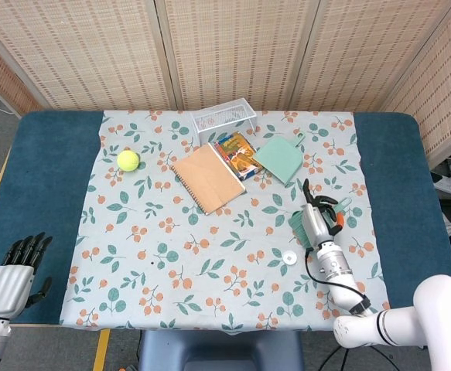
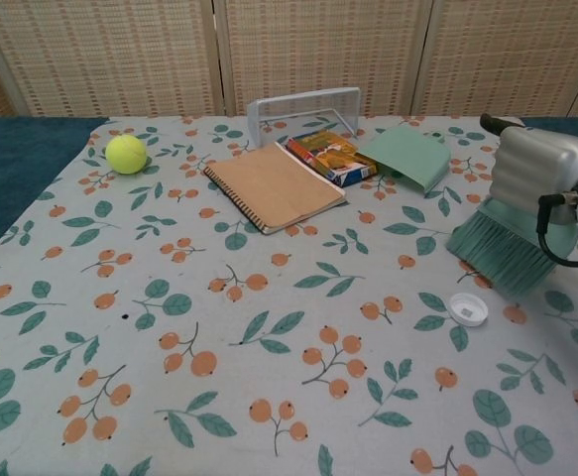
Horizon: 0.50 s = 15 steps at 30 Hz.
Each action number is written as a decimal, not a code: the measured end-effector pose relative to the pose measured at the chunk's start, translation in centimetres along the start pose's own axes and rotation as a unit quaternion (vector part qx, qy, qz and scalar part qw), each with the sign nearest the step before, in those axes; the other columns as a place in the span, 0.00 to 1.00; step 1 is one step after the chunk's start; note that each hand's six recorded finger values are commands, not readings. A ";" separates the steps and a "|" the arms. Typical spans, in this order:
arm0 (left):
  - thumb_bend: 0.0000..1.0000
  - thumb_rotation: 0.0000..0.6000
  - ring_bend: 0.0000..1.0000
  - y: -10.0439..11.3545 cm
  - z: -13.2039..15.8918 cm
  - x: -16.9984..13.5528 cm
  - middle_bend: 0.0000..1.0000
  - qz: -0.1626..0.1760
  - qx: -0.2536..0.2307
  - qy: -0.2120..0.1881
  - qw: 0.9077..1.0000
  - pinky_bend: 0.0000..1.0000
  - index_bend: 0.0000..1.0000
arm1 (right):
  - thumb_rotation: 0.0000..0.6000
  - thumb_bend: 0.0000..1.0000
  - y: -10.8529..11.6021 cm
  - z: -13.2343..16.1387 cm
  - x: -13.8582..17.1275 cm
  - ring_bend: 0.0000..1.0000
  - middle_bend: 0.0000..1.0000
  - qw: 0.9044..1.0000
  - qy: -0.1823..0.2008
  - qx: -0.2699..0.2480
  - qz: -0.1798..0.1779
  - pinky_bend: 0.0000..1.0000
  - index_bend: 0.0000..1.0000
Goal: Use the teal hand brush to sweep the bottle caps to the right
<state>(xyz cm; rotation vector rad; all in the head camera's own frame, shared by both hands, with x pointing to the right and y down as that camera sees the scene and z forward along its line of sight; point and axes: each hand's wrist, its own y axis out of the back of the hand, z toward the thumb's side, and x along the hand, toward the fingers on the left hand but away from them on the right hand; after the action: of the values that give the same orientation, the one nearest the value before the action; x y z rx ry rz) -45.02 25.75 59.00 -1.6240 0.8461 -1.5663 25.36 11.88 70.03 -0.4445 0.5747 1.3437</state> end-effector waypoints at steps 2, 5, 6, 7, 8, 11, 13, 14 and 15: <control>0.41 1.00 0.00 0.0 0.0 0.0 0.00 0.000 0.001 0.000 1.000 0.10 0.00 | 1.00 0.52 -1.1 0.0 -0.1 0.53 0.84 0.999 -0.012 0.034 0.009 0.00 0.90; 0.41 1.00 0.00 -0.1 0.0 0.0 0.00 -0.002 0.001 0.000 1.000 0.10 0.00 | 1.00 0.52 -2.9 0.1 -0.3 0.53 0.84 0.996 -0.032 0.081 0.020 0.00 0.90; 0.41 1.00 0.00 -0.1 0.0 0.0 0.00 -0.002 0.001 0.000 1.000 0.10 0.00 | 1.00 0.52 -3.5 0.1 -0.2 0.53 0.84 0.995 -0.036 0.092 0.023 0.00 0.90; 0.41 1.00 0.00 -0.1 0.0 0.0 0.00 -0.003 0.001 0.000 1.000 0.10 0.00 | 1.00 0.52 -4.0 0.1 -0.2 0.53 0.84 0.994 -0.039 0.100 0.028 0.00 0.90; 0.41 1.00 0.00 -0.2 0.0 0.1 0.00 -0.004 0.002 0.000 1.000 0.10 0.00 | 1.00 0.52 -4.7 0.2 -0.1 0.53 0.84 0.993 -0.043 0.108 0.034 0.00 0.90; 0.41 1.00 0.00 -0.3 0.1 0.1 0.00 -0.006 0.003 0.000 1.000 0.10 0.00 | 1.00 0.52 -6.3 0.4 0.1 0.53 0.84 0.990 -0.047 0.124 0.050 0.00 0.90; 0.41 1.00 0.00 -0.3 0.1 0.1 0.00 -0.006 0.003 0.000 1.000 0.10 0.00 | 1.00 0.52 -7.2 0.5 0.2 0.53 0.84 0.989 -0.049 0.130 0.058 0.00 0.90; 0.41 1.00 0.00 -0.4 0.1 0.1 0.00 -0.007 0.004 0.000 1.000 0.10 0.00 | 1.00 0.52 -7.8 0.5 0.3 0.53 0.84 0.988 -0.049 0.133 0.062 0.00 0.90; 0.41 1.00 0.00 -0.4 0.1 0.1 0.00 -0.006 0.004 0.001 1.000 0.10 0.00 | 1.00 0.52 -8.2 0.5 0.4 0.54 0.84 0.988 -0.049 0.135 0.065 0.00 0.90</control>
<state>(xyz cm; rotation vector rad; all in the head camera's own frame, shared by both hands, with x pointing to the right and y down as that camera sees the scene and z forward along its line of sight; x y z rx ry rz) -44.93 25.85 59.36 -1.6266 0.8311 -1.5776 33.49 11.00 69.93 -0.1214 0.7016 1.3801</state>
